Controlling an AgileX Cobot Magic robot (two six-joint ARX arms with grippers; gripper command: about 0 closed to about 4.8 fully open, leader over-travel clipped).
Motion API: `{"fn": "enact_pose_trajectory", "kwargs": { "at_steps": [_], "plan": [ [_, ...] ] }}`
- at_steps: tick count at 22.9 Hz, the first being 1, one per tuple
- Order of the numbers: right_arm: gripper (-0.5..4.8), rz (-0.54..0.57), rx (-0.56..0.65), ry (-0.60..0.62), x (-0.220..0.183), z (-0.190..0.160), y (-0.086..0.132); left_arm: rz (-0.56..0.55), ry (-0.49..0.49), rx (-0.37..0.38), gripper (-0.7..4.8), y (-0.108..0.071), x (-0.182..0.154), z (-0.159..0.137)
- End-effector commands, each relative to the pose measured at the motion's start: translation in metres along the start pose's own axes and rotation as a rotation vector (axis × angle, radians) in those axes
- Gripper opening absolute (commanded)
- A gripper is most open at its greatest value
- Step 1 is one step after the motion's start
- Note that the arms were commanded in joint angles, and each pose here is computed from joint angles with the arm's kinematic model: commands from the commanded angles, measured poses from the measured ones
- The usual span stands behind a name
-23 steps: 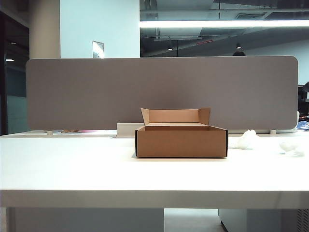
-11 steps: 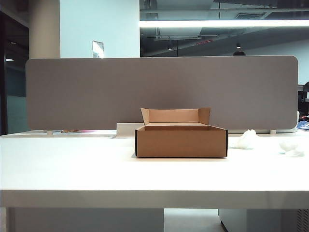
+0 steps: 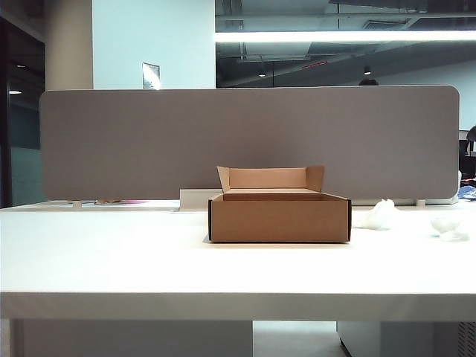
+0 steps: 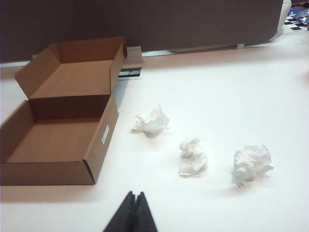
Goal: Pick up all the paper balls on the table and put them in the paper box.
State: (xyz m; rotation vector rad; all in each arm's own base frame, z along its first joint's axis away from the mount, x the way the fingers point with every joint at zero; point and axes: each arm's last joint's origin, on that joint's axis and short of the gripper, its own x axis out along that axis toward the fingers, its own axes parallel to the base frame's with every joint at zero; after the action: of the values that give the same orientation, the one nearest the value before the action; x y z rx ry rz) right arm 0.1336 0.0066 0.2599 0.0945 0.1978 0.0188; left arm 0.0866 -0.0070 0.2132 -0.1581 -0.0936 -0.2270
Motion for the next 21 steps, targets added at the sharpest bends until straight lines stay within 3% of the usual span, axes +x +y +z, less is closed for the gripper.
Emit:
{"fn": "enact_pose_trajectory", "kwargs": {
  "at_steps": [1, 8, 13, 15, 19, 21],
  "plan": [
    [-0.05, -0.034, -0.01, 0.02, 0.02, 0.023, 0.001, -0.063, 0.01, 0.001, -0.06, -0.003, 0.002, 0.011],
    [-0.05, -0.107, -0.04, 0.095, 0.07, 0.059, -0.01, -0.151, 0.109, -0.02, -0.06, -0.005, 0.019, 0.026],
    [0.02, -0.16, -0.03, 0.139, 0.095, 0.065, -0.024, -0.216, 0.188, -0.045, -0.06, -0.004, 0.037, 0.03],
    [0.79, -0.182, -0.046, 0.188, 0.111, 0.061, -0.032, -0.255, 0.213, -0.015, -0.06, -0.005, 0.051, 0.034],
    [1.47, -0.203, -0.041, 0.247, 0.129, 0.053, -0.04, -0.298, 0.241, 0.023, -0.06, -0.009, 0.067, 0.041],
    [2.08, -0.214, -0.036, 0.284, 0.141, 0.047, -0.045, -0.321, 0.265, 0.026, -0.06, -0.012, 0.079, 0.046]
  ]
}}
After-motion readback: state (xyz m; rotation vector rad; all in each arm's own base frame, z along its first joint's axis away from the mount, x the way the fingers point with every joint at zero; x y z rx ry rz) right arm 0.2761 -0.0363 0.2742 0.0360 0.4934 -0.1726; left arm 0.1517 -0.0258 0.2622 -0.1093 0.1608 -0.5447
